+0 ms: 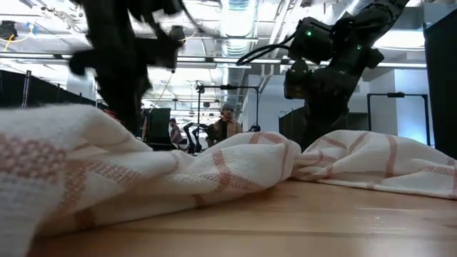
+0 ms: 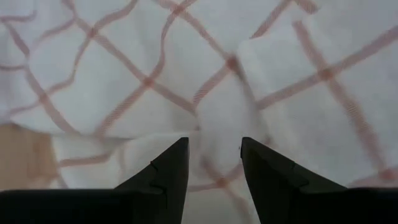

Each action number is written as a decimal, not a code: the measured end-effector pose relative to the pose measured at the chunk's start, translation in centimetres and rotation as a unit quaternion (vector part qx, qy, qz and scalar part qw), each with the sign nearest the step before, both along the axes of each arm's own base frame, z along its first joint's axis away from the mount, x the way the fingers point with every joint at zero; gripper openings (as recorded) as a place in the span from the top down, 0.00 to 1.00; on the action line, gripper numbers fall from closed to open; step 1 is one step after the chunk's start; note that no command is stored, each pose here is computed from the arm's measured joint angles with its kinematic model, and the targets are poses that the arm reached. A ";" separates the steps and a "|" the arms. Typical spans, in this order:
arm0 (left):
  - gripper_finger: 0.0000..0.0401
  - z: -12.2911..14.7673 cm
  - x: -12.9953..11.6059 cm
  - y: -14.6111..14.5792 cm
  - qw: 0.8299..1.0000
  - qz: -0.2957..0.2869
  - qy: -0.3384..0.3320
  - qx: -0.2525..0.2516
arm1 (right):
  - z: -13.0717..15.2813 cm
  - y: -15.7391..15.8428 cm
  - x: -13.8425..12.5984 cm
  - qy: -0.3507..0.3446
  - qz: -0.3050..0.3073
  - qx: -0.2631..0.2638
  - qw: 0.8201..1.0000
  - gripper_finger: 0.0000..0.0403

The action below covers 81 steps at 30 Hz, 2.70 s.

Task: Roll towel
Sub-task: Roll the white checkered towel

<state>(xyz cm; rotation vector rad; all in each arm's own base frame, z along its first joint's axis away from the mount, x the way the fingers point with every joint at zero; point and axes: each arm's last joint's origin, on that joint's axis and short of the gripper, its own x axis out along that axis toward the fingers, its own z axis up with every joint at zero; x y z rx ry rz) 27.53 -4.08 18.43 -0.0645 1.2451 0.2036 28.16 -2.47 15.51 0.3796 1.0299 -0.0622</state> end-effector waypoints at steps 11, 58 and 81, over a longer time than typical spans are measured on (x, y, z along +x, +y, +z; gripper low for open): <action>0.96 -3.8 -1.4 1.2 0.997 -0.026 0.002 -0.072 | -2.6 -3.0 -0.2 0.071 -0.117 0.045 0.990 0.67; 0.96 -0.2 1.3 14.7 0.986 -0.130 -0.085 0.055 | -0.2 9.6 10.0 -0.111 0.106 0.087 0.984 0.67; 0.96 -7.0 0.8 22.3 0.996 -0.055 -0.071 0.026 | -4.9 17.0 11.2 -0.044 0.037 0.152 0.987 0.67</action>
